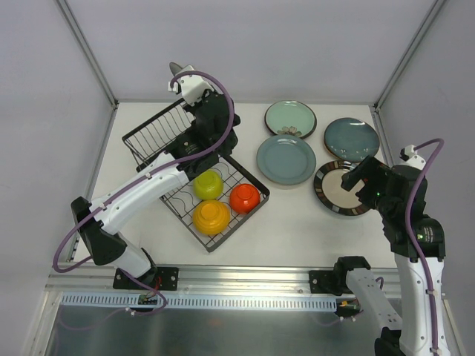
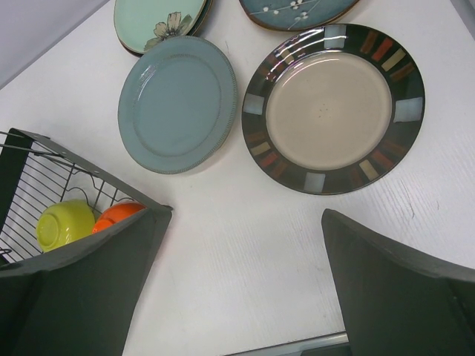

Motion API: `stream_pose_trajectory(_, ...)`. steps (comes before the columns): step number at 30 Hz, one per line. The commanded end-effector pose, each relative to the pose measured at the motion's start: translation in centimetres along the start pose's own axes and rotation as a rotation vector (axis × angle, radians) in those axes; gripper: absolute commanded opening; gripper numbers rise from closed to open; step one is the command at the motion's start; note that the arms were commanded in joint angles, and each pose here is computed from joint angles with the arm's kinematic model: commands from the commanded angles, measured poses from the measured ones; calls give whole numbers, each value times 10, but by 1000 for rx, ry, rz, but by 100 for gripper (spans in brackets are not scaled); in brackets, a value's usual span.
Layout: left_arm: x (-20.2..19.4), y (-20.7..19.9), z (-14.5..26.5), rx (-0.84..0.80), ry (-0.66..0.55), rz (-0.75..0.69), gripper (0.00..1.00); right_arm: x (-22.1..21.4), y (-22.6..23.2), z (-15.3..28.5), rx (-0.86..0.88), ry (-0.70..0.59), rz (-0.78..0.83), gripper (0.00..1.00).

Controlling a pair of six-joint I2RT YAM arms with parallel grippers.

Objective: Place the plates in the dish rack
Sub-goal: Insert the plate into the dish rack

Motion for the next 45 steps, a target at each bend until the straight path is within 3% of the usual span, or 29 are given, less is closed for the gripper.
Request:
stream_pose_trajectory(1,42,-4,1,-23,-58,215,0,4,2,0,19,-28,17,100)
stream_pose_trajectory(45,-7,4,-17,46,-46,150,0,0,2,-6,23,-7,25,100)
Point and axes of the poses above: each gripper's point midway between its finger pads, its own z axis back along the fingers, its own y axis along the line the jaws close on, x = y × z, the point moved 10 cm from there along z, back along the fingers, and after that the axes turned 1 degree about -z, right-handed, at the moved point
